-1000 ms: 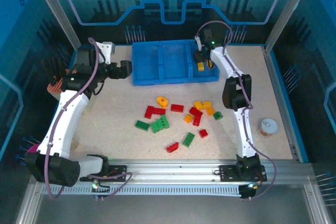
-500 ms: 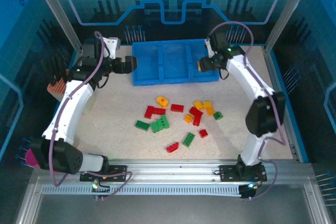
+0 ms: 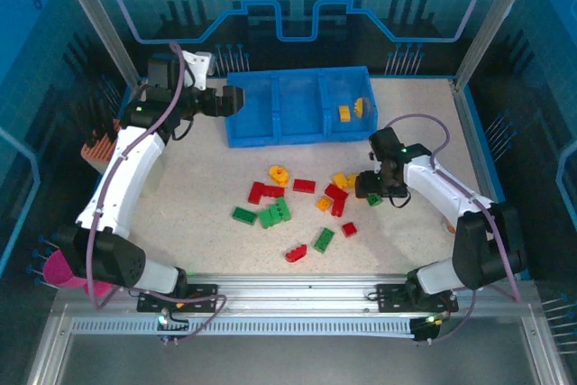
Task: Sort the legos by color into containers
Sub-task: Pick up the lego from the middle-right of the table.
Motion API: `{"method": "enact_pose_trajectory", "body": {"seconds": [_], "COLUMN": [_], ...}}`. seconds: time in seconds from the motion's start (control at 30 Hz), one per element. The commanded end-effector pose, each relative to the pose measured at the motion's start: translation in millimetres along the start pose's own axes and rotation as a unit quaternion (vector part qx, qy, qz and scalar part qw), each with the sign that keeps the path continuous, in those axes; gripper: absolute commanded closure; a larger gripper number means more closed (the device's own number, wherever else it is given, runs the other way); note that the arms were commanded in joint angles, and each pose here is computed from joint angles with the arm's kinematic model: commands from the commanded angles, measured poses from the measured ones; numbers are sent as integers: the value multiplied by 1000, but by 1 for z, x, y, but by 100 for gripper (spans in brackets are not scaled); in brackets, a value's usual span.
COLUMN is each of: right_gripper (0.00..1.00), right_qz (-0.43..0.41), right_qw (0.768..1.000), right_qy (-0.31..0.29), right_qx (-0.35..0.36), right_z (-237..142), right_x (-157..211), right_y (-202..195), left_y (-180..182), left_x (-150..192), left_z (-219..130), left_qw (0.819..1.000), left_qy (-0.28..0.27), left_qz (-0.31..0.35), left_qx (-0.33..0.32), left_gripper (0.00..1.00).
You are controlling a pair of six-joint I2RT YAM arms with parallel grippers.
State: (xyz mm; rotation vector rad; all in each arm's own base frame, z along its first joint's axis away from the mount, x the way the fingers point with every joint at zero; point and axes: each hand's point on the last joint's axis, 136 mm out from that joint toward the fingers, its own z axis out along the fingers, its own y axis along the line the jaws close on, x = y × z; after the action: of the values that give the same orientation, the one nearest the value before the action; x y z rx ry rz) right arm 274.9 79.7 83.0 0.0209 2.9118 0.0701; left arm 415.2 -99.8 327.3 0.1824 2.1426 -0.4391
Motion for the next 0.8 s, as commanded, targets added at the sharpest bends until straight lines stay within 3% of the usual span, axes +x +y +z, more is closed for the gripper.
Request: {"method": "enact_pose_trajectory", "body": {"seconds": [0.0,0.33,0.77], "right_gripper": [21,22,32], "right_qz": [4,-16,-34], "right_qw": [1000,999,993], "right_qy": [-8,40,93], "right_qx": [2,26,58], "right_z": [6,38,62], "right_x": [-5,7,17], "right_y": [0,-10,-26], "left_y": [-13,-21,-28], "left_x": [-2,-10,-4], "left_z": [-7,-10,-7], "left_qw": [1000,1000,1000], "left_qy": [4,-5,7], "left_qz": [14,22,28], "left_qx": [16,8,0], "left_gripper": [1,0,1]}}
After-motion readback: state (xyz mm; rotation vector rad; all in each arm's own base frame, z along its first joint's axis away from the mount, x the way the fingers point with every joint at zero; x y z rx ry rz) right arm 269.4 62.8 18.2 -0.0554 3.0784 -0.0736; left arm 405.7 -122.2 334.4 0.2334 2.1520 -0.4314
